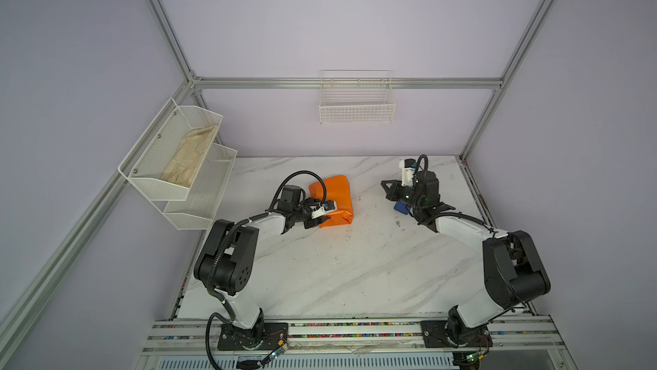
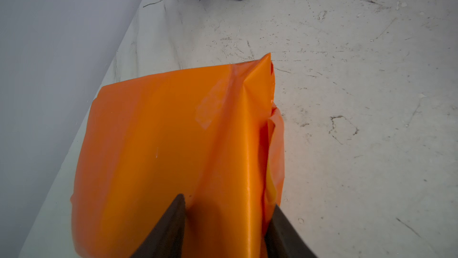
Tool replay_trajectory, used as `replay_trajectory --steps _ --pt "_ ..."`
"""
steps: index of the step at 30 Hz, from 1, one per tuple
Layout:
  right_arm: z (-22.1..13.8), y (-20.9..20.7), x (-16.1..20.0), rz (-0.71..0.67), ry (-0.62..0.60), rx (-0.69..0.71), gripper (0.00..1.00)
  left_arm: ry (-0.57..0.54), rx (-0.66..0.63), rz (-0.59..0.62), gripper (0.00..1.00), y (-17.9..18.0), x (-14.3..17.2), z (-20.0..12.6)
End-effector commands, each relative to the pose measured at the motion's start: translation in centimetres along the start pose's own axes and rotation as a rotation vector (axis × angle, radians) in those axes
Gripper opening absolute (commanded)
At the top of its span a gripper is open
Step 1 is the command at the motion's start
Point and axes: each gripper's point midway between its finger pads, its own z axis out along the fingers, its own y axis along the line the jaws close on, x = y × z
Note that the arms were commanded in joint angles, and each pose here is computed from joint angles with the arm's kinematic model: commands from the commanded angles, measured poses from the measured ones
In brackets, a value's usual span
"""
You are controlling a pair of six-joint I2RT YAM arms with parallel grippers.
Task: Wrap a gift box in wrapping paper
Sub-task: Tear off the tape with the cutter.
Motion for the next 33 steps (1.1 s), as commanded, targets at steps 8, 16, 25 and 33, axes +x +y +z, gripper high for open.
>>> replay_trajectory --steps 8,16,25,33 --pt "-2.0 -9.8 0.4 0.549 0.191 -0.019 0.25 0.136 0.058 -0.096 0.49 -1.6 3.2 0.7" --pt "-1.1 -13.6 3.5 0.661 0.275 0.050 0.26 0.139 0.060 -0.097 0.49 -1.6 3.3 0.7" --pt "0.5 -13.8 4.9 0.732 0.320 -0.024 0.26 0.142 0.060 -0.097 0.49 -1.6 3.4 0.8" --pt "0.5 -13.4 4.5 0.748 0.298 -0.051 0.05 0.145 0.060 -0.096 0.49 -1.5 3.4 0.8"
